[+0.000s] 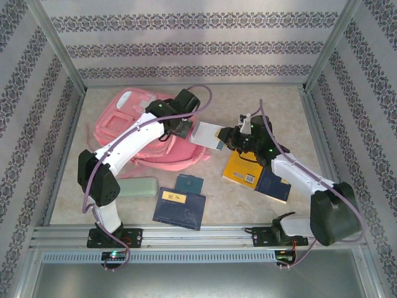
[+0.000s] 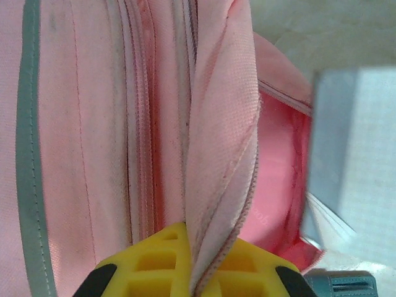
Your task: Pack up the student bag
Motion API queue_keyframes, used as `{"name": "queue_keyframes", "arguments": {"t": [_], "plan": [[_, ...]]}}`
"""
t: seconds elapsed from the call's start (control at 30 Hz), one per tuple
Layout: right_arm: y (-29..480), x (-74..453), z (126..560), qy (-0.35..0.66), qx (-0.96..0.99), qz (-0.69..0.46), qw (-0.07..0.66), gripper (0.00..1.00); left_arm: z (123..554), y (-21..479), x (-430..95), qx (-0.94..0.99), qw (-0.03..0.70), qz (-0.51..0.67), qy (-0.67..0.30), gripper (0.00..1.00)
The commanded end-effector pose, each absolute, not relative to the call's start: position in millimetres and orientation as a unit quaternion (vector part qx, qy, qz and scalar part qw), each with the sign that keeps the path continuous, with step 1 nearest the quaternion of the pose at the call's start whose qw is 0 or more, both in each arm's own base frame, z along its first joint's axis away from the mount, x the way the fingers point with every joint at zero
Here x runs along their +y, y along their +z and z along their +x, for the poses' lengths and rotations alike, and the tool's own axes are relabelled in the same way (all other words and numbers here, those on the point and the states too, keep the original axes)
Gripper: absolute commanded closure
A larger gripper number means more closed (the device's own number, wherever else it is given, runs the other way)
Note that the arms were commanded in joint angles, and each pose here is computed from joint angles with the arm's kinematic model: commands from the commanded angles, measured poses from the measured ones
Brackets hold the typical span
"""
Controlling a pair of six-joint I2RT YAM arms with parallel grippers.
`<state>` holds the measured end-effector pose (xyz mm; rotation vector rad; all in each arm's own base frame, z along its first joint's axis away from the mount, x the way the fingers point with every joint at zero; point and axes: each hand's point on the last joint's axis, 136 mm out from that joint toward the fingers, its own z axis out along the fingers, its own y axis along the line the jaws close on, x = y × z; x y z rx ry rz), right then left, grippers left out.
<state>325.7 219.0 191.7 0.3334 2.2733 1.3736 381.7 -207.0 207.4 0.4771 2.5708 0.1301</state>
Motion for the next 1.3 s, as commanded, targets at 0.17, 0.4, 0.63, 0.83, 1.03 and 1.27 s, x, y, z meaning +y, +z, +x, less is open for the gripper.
{"name": "queue_keyframes", "arguments": {"t": [0.17,0.4,0.63,0.83,1.03,1.27], "plan": [[188.7,236.5,313.8,0.522,0.819,0.103,0.217,1.00,385.2,261.6,-209.3,0.933,0.320,0.154,-0.059,1.00],[185.8,280.0,358.1,0.543,0.798,0.145,0.217,1.00,376.5,303.1,-206.1,0.922,0.348,0.151,-0.078,1.00],[183.2,362.5,396.0,0.586,0.780,0.129,0.179,1.00,372.8,336.7,-199.8,0.913,0.371,0.154,-0.075,1.00],[179.1,388.6,409.5,0.571,0.786,0.135,0.194,1.00,374.4,343.5,-187.7,0.913,0.376,0.146,-0.064,1.00],[180.8,395.6,407.0,0.587,0.779,0.129,0.182,1.00,375.8,345.9,-187.2,0.911,0.378,0.145,-0.074,1.00],[196.3,436.3,412.6,0.620,0.760,0.105,0.164,1.00,380.0,342.7,-191.0,0.912,0.375,0.144,-0.082,1.00]]}}
